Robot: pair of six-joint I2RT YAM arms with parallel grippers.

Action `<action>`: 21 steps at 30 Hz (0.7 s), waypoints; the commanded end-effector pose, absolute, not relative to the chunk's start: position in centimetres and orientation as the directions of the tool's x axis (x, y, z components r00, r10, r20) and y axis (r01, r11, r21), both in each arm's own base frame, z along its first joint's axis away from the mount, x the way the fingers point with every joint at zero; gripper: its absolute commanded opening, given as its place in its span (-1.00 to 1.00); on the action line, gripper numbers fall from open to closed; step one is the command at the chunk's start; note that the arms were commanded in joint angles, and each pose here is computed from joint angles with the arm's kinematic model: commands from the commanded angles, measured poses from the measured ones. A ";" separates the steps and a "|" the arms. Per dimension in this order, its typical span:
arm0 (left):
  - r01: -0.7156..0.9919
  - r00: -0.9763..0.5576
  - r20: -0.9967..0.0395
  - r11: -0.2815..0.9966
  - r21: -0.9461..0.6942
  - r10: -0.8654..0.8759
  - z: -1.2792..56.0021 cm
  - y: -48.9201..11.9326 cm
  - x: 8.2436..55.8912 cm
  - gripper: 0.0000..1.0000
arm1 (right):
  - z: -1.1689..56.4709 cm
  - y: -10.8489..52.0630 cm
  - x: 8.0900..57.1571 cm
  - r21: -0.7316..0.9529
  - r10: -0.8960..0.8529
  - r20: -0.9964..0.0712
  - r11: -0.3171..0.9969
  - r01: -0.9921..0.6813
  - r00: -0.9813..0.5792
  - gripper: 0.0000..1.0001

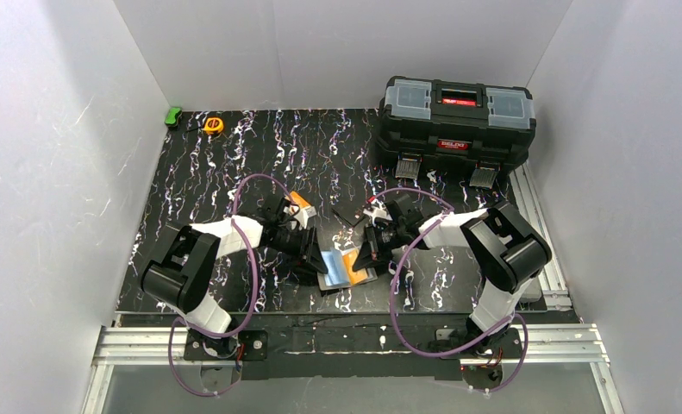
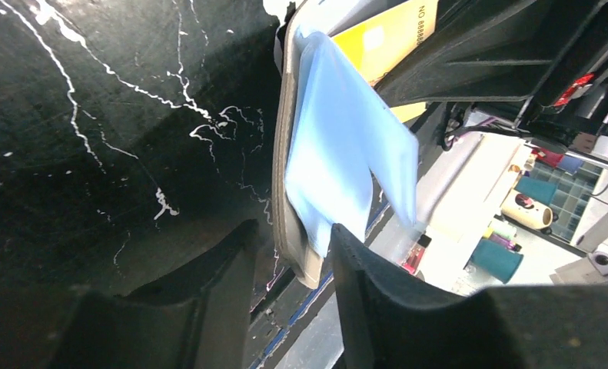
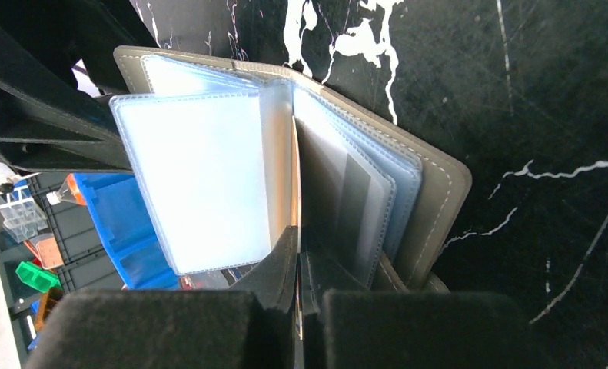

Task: Put the credit cards into the card holder
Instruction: Insert the credit card into the card holder.

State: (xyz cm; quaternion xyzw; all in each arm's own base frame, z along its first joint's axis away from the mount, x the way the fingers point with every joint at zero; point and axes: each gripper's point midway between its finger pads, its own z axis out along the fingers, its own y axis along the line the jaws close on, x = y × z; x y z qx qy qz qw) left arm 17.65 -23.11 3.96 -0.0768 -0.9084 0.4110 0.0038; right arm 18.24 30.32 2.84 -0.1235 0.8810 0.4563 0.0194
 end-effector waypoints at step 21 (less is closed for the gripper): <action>0.098 -0.994 -0.057 0.516 -0.851 0.095 6.3 -22.6 17.5 -0.03 | 5.2 30.5 18.6 0.789 -0.198 -0.225 0.538 -0.297 -0.954 -0.97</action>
